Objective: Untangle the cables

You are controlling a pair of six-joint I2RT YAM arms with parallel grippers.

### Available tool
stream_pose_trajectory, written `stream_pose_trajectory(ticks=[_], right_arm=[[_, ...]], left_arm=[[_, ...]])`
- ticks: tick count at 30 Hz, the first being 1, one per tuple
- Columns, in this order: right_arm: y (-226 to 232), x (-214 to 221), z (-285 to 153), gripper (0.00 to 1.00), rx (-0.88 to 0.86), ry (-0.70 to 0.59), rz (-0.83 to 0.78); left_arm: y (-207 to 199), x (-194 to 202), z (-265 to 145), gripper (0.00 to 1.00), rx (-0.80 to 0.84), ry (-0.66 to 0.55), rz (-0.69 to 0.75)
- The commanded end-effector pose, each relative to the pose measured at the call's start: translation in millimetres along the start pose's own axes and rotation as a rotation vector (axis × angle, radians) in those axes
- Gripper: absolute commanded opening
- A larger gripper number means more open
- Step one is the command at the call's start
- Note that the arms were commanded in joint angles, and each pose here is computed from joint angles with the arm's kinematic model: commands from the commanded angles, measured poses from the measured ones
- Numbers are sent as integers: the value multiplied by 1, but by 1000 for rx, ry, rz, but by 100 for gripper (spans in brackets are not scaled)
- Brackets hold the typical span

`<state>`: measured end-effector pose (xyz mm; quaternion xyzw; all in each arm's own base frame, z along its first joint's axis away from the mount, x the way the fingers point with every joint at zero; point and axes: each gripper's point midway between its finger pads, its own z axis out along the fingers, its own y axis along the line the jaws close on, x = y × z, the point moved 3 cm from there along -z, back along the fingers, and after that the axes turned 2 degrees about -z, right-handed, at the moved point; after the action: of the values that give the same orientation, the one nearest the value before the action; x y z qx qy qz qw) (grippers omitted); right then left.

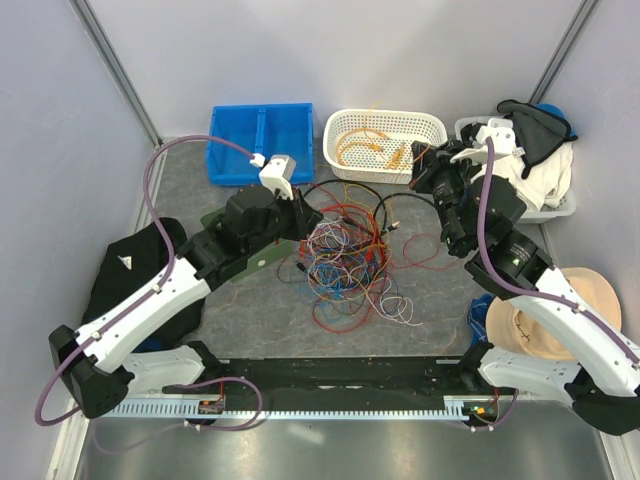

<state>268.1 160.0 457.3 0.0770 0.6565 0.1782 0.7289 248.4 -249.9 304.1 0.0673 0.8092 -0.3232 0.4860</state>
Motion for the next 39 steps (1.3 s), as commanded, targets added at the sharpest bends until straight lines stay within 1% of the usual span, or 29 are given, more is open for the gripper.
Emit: stream_pose_trajectory(ticks=[1,4,5,6,7,8,9,10,11,12,13,14,15,16,18,19,20,23,28,29,30,31,32,34,35,36,37,38,39], right_arm=[[1,-17,1,0,27,-1,-21],[6,-31,3,0,26,-19,-16],[7,-36,4,0,26,-26,-15],[11,-52,4,0,18,-54,-1],[13,-56,7,0,20,-59,-6],[16,-64,7,0,13,-74,0],[19,-87,5,0,6,-114,17],[23,-90,10,0,8,-116,8],[27,-96,11,0,1,-122,11],[31,-118,8,0,-14,-156,34],[36,-112,15,0,-16,-129,12],[39,-116,15,0,-21,-129,18],[42,-127,13,0,-38,-144,34],[45,-124,15,0,-43,-129,39],[49,-128,14,0,-67,-127,58],[51,-124,14,0,-74,-110,66],[51,-122,14,0,-77,-102,68],[49,-106,14,0,-75,-63,59],[40,-81,14,0,-52,-25,42],[39,-70,16,0,-45,-9,29],[38,-69,16,0,-41,-12,30],[36,-65,18,0,-23,-9,20],[35,-62,21,0,-11,-6,0],[32,-53,32,0,24,1,-23],[32,-50,38,0,25,5,-30],[23,-43,53,0,60,13,-30],[17,-40,63,0,74,19,-21],[3,-43,77,0,94,10,-9],[-1,-32,93,0,112,25,8]], left_arm=[[-13,-21,-12,8,76,-107,-64],[-8,-13,-11,6,62,-94,-75],[-8,-10,-11,10,68,-90,-78],[-9,-10,-11,19,81,-92,-78],[-8,-5,-11,42,92,-87,-74],[-10,-1,-10,52,115,-80,-75],[-14,-5,-10,61,147,-111,-78],[-13,3,-9,73,165,-108,-80],[-19,6,-11,77,221,-109,-72],[-22,6,-9,79,277,-162,-69],[-27,2,-12,83,328,-214,-64],[-31,2,-15,86,380,-249,-59],[-34,0,-18,87,453,-348,-56],[-36,-1,-21,99,488,-395,-49],[-37,7,-17,100,532,-439,-34],[-42,1,-19,100,561,-476,-22],[-43,5,-12,100,567,-461,-17],[-51,1,-10,100,595,-480,-17],[-55,-3,-14,100,623,-521,-23],[-55,-3,-14,100,621,-524,-25],[-55,-3,-15,100,622,-518,-34],[-55,-3,-14,100,614,-508,-42],[-50,5,-8,100,577,-460,-53],[-44,9,-7,98,533,-414,-94],[-33,20,-1,97,463,-365,-118],[-24,30,0,95,424,-329,-161],[-20,32,-7,95,410,-328,-191],[-6,44,-6,94,348,-313,-229],[3,57,-6,93,308,-262,-278]])
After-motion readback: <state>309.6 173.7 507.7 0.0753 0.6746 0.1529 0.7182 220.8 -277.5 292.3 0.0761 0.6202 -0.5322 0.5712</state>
